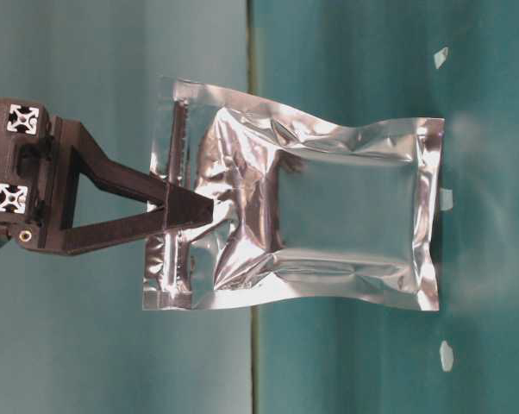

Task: Hand over the silver zip bag and make it stand upright.
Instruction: 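Move the open left gripper to the bag's lower edge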

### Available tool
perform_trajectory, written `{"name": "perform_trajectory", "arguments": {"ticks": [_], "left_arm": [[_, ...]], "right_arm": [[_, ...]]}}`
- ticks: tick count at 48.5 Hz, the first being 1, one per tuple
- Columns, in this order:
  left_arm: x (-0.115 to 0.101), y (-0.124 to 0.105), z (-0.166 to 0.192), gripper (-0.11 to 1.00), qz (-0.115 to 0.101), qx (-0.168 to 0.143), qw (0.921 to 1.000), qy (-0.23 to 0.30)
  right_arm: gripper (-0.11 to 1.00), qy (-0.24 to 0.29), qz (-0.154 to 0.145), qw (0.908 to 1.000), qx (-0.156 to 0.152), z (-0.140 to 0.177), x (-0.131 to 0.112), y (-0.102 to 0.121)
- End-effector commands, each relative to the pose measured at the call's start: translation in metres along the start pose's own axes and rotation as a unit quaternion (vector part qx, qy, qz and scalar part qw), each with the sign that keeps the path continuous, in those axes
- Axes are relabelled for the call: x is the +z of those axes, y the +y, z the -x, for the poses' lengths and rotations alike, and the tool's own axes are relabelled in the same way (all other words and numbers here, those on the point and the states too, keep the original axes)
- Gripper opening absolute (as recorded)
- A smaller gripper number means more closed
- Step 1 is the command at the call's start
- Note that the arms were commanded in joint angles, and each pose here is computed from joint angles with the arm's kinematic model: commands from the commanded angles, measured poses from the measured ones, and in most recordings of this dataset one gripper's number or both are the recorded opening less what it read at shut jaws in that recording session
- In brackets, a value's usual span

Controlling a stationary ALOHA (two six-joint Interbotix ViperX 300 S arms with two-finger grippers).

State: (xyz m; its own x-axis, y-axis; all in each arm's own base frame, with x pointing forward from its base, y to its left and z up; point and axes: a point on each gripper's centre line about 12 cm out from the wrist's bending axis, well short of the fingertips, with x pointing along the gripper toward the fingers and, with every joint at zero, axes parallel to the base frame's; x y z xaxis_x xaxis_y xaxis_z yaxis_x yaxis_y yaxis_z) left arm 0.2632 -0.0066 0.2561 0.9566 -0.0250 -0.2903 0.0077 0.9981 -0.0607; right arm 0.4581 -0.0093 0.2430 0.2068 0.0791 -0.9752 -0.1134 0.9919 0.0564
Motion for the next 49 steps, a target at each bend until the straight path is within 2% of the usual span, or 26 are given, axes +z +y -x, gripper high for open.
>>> {"name": "perform_trajectory", "arguments": {"ticks": [1, 8, 12, 16, 22, 27, 37, 49], "left_arm": [[0.001, 0.001, -0.001, 0.07, 0.0, 0.001, 1.0, -0.002], [-0.023, 0.006, -0.005, 0.12, 0.014, 0.011, 0.9992, 0.035], [-0.035, 0.009, -0.01, 0.22, 0.02, 0.015, 0.9983, 0.052], [-0.045, 0.009, -0.016, 0.4, 0.021, 0.016, 0.9978, 0.06], [-0.054, 0.01, -0.029, 0.77, 0.023, 0.015, 0.998, 0.056], [-0.064, 0.01, -0.044, 0.96, 0.027, 0.015, 0.9972, 0.068], [-0.089, 0.006, -0.072, 0.93, 0.044, 0.008, 0.9945, 0.095], [-0.099, 0.004, -0.103, 0.93, 0.045, 0.001, 0.9971, 0.061]], "right_arm": [[0.07, -0.013, 0.003, 0.9999, -0.003, 0.009, 0.002, 0.0], [0.07, -0.015, 0.003, 0.9999, -0.003, 0.01, 0.002, 0.0], [0.07, -0.015, 0.002, 0.9999, -0.003, 0.01, 0.002, 0.0], [0.07, -0.016, 0.002, 0.9999, -0.003, 0.009, 0.002, 0.0], [0.07, -0.017, 0.002, 0.9999, -0.003, 0.009, 0.002, 0.0], [0.07, -0.018, 0.0, 0.9998, -0.004, 0.009, 0.002, -0.001], [0.07, -0.019, -0.001, 0.9998, -0.004, 0.008, 0.003, -0.002], [0.07, -0.017, -0.001, 0.9999, -0.004, 0.007, 0.002, -0.001]]}}
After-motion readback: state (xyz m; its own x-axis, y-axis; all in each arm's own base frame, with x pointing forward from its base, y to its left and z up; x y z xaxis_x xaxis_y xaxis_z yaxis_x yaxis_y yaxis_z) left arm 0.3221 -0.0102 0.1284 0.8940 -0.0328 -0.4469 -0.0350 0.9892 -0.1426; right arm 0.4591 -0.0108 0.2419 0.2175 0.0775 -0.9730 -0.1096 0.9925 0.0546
